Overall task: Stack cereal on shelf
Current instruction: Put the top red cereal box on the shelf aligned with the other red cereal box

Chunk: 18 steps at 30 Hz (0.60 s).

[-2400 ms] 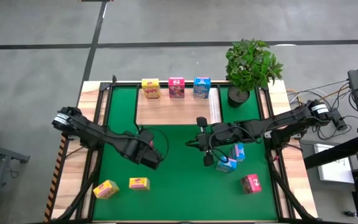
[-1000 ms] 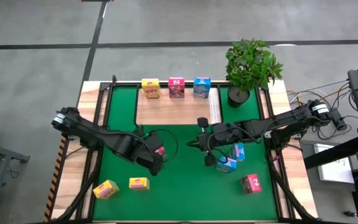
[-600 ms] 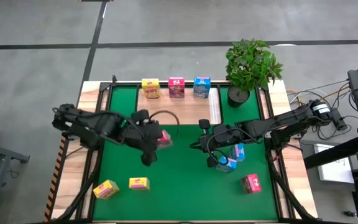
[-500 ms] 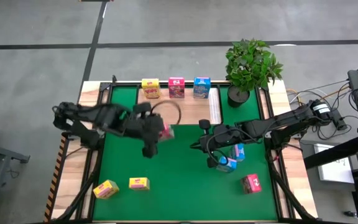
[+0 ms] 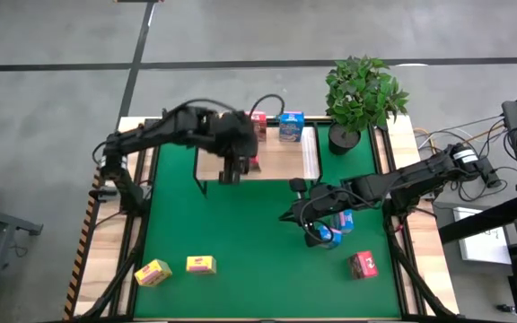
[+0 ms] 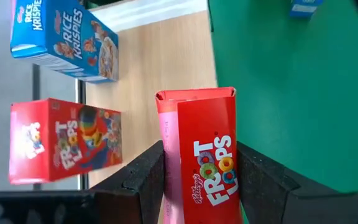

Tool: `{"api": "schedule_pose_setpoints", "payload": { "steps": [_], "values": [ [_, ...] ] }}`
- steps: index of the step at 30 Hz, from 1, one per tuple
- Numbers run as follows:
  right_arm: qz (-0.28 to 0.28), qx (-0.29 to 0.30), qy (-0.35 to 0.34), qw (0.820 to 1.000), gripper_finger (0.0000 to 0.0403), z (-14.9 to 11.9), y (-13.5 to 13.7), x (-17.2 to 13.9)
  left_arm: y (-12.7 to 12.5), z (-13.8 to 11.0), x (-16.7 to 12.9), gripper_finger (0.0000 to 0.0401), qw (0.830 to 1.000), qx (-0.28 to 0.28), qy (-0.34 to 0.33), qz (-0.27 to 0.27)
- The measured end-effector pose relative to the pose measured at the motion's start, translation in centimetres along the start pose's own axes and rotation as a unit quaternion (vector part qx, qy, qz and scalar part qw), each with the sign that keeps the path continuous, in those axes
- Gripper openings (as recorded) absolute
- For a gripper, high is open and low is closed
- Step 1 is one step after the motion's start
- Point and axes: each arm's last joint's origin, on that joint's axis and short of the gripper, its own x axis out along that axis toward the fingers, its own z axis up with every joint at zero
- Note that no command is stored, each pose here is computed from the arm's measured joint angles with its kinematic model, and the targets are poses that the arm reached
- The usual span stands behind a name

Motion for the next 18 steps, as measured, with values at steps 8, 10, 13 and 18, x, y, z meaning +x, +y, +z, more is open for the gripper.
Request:
{"api": "schedule_pose_setpoints", "payload": {
  "steps": [8,10,13,18],
  "values": [
    [0.004,-0.007,0.0,1.0,0.0009,-0.1,0.3,-0.1,4.1,-0.2,2.0,0.0157,0.999,0.006,-0.016,-0.036],
    [0.004,-0.007,0.0,1.0,0.0009,-0.1,0.3,-0.1,4.8,-0.3,2.4,0.0157,0.999,0.0,-0.014,-0.037],
    [0.004,-0.007,0.0,1.0,0.0009,-0.1,0.3,-0.1,5.9,-0.6,2.9,0.0157,0.999,-0.011,-0.014,-0.047],
    [0.004,-0.007,0.0,1.0,0.0009,0.0,0.3,-0.1,7.2,-1.2,4.1,0.0157,0.998,-0.035,0.0,-0.049]
  ]
}}
